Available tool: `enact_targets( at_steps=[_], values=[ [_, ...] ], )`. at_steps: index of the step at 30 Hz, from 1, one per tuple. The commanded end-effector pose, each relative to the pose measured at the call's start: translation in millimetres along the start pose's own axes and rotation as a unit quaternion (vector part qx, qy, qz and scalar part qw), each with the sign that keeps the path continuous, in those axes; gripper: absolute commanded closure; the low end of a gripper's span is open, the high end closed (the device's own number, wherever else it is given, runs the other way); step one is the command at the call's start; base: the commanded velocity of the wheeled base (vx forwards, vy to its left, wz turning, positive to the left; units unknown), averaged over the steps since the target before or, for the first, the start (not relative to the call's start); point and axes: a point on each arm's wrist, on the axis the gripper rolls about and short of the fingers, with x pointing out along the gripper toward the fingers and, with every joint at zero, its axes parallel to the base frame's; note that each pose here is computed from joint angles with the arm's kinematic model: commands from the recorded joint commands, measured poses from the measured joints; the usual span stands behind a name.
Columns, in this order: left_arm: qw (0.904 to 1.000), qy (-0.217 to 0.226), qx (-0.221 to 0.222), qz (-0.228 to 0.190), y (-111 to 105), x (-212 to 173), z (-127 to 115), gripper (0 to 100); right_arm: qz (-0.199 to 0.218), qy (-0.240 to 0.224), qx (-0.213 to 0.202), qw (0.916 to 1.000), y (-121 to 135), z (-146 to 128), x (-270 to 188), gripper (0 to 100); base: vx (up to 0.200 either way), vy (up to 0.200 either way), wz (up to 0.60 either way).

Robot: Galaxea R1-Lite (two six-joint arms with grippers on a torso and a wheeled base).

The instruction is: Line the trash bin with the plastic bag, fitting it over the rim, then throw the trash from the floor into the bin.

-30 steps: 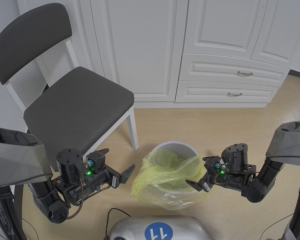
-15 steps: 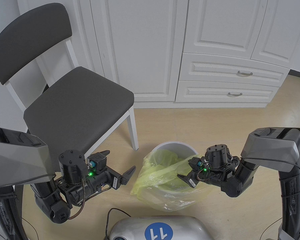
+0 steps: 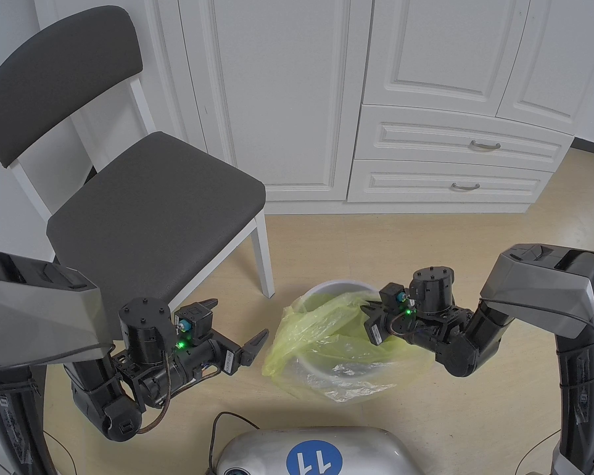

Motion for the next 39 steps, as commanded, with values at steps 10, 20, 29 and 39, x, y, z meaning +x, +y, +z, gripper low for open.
enact_targets(
  at_steps=[10,20,29,39],
  values=[
    [0.9995,0.006,-0.005,0.029,6,17,-9,0,-0.087,-0.056,0.100,0.9896,3,2,74,100,0.000,0.000,0.00],
    [0.9994,0.009,-0.008,0.032,7,24,-13,0,-0.110,-0.117,0.165,0.9731,-3,15,102,100,0.000,0.000,0.00],
    [0.9994,0.010,-0.008,0.031,7,26,-15,0,-0.132,-0.150,0.189,0.9614,-12,15,121,0,0.000,0.000,0.00],
    [0.9994,0.002,-0.015,0.030,6,26,-11,0,-0.115,-0.115,0.195,0.9672,-18,51,70,0,0.000,0.000,0.00]
  ],
)
